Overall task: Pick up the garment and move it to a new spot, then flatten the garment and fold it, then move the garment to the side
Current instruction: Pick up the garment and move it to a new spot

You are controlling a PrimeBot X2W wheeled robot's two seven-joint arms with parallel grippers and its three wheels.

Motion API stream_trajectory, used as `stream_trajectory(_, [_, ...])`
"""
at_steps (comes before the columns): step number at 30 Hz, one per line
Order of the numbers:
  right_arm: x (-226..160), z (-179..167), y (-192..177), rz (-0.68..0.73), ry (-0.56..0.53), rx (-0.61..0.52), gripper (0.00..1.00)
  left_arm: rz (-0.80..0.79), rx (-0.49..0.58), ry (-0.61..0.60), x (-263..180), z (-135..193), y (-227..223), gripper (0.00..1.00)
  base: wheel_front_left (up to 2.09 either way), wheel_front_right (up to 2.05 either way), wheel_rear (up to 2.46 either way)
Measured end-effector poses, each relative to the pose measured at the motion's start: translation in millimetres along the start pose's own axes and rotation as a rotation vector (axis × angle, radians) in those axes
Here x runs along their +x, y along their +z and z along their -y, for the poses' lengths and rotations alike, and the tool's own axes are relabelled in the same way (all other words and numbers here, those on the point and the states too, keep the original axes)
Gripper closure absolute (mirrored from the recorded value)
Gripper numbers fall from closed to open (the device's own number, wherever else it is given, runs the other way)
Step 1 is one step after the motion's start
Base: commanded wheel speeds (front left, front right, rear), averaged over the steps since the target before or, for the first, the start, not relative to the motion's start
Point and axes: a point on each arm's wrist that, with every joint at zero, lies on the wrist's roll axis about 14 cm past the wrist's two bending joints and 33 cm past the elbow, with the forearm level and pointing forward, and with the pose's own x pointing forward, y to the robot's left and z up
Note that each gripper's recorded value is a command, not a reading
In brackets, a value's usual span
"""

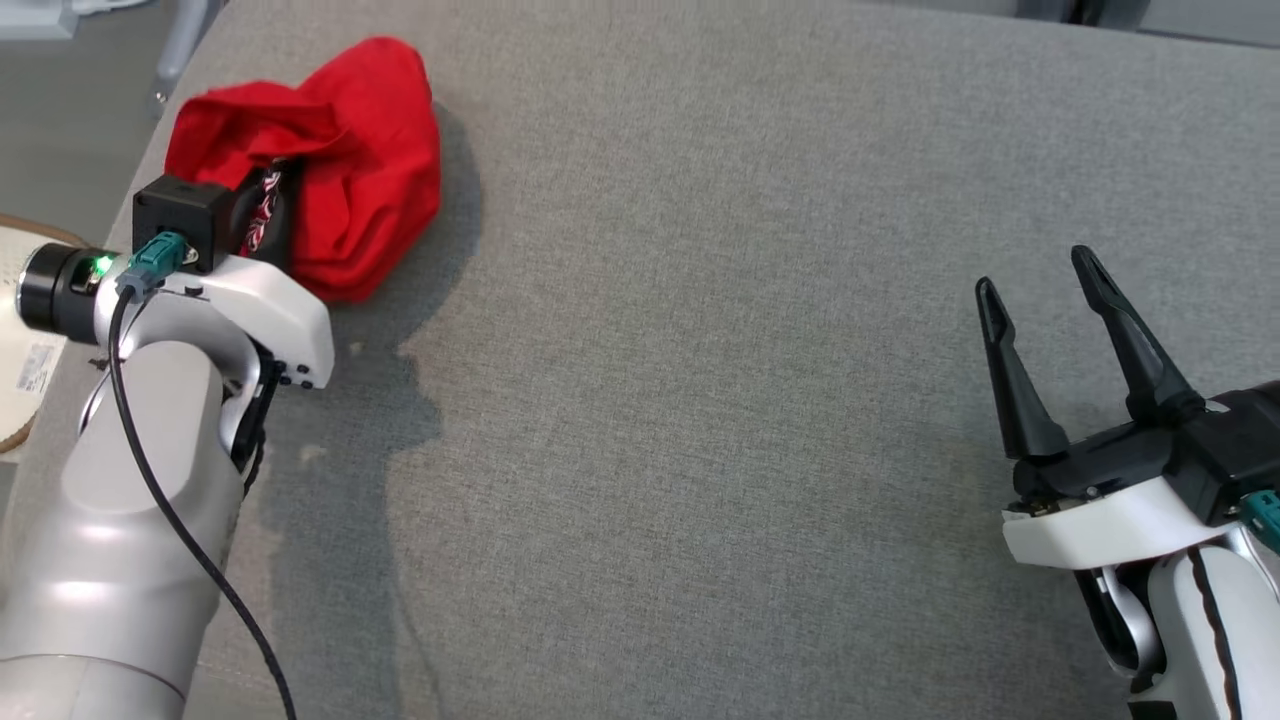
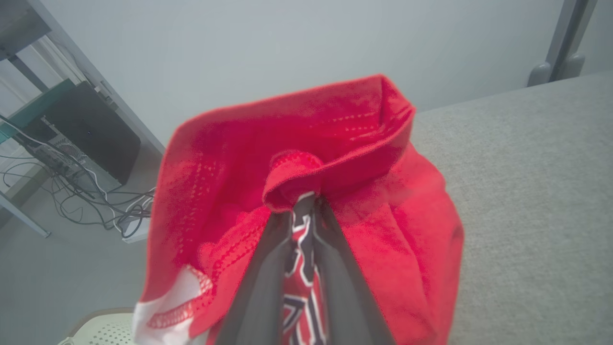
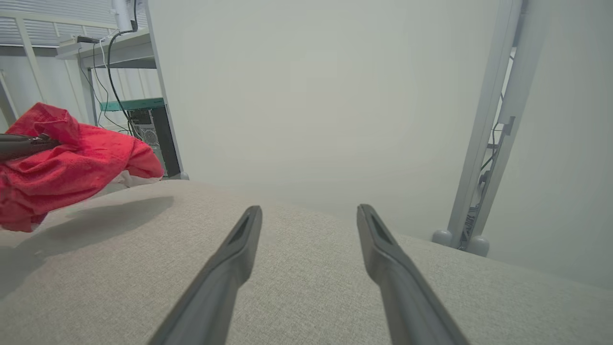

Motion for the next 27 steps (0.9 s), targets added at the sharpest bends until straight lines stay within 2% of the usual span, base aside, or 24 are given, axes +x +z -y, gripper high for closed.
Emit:
stream_trajectory(7, [-6.9, 12.2, 28.0, 0.052, -0.042, -0.036, 0.00, 0.207, -0.021, -0.042, -4.3, 24.9, 60.3, 1.00, 0.00, 0.00, 0.00])
stream_trajectory(12, [-19.5, 27.1, 47.0, 0.081, -0.096, -0.069, 0.00, 0.346, -0.038, -0.143, -13.4, 67.2, 97.5, 1.00, 0.00, 0.00, 0.00])
stream_trajectory(21, [-56.1, 66.9, 78.5, 0.126, -0.241, -0.132, 0.00, 0.485, -0.115, -0.417, -27.4, 180.5, 140.8, 1.00, 0.00, 0.00, 0.00])
stream_trajectory(27, [-84.1, 93.6, 90.0, 0.134, -0.353, -0.156, 0.00, 0.456, -0.141, -0.605, -35.3, 261.2, 137.2, 1.00, 0.00, 0.00, 0.00])
